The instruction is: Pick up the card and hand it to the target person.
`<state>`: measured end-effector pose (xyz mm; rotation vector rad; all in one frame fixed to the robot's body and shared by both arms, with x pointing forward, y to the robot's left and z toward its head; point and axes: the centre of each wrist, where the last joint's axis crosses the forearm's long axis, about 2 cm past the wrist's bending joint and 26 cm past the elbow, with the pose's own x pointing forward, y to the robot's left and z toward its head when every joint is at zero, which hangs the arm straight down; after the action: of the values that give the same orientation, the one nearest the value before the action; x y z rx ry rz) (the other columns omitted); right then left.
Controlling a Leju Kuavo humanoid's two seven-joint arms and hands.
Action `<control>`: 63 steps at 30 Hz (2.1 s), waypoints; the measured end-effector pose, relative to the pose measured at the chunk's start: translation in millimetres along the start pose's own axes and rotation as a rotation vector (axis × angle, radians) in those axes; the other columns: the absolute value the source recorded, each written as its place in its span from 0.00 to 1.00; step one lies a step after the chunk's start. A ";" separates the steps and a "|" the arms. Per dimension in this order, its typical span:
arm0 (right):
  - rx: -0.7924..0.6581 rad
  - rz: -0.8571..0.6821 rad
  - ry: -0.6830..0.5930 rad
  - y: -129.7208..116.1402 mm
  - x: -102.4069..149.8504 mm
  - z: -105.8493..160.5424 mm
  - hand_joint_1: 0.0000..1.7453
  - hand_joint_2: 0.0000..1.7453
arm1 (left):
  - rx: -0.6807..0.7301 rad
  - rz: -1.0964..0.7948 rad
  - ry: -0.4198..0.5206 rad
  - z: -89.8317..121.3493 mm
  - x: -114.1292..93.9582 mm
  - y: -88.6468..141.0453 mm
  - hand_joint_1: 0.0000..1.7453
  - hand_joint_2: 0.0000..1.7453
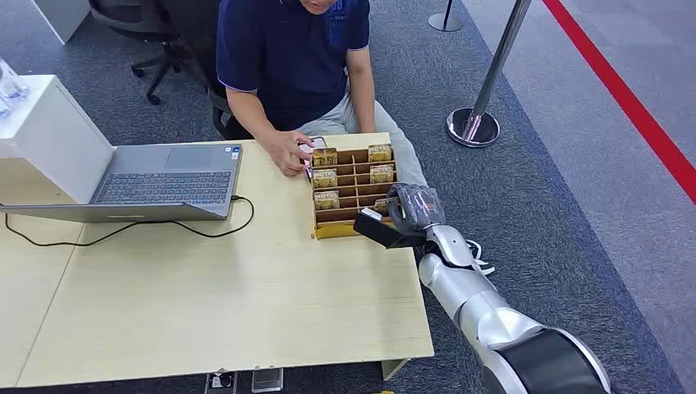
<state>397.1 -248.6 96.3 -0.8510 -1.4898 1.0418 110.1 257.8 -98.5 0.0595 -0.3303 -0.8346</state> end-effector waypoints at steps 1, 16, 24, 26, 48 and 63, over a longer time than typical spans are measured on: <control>-0.001 -0.001 -0.001 0.1 0.1 0.1 0.94 1.00 | 0.002 0.000 0.000 0.0 0.0 0.0 0.00 1.00; -0.100 -0.094 -0.045 -4.9 5.2 -1.9 0.94 1.00 | 0.039 0.003 -0.003 -0.3 2.5 4.3 0.00 1.00; -0.222 -0.177 -0.086 -22.5 12.7 -8.8 0.94 1.00 | 0.043 0.004 -0.006 -0.2 1.8 4.0 0.00 1.00; -0.247 -0.195 -0.095 -26.9 14.7 -10.1 0.94 1.00 | 0.044 0.004 -0.005 -0.2 1.6 3.9 0.00 1.00; -0.203 -0.500 -0.153 -9.6 44.0 0.6 0.94 1.00 | 0.056 0.005 0.004 -0.3 2.1 5.1 0.00 1.00; -0.150 -0.638 -0.208 -1.3 82.0 -3.4 0.94 1.00 | 0.059 -0.007 0.006 -0.3 2.4 5.3 0.00 1.00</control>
<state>386.8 -173.2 127.1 -0.3207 -1.8637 0.5552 115.4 259.6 -97.2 0.1185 -0.3492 -0.8311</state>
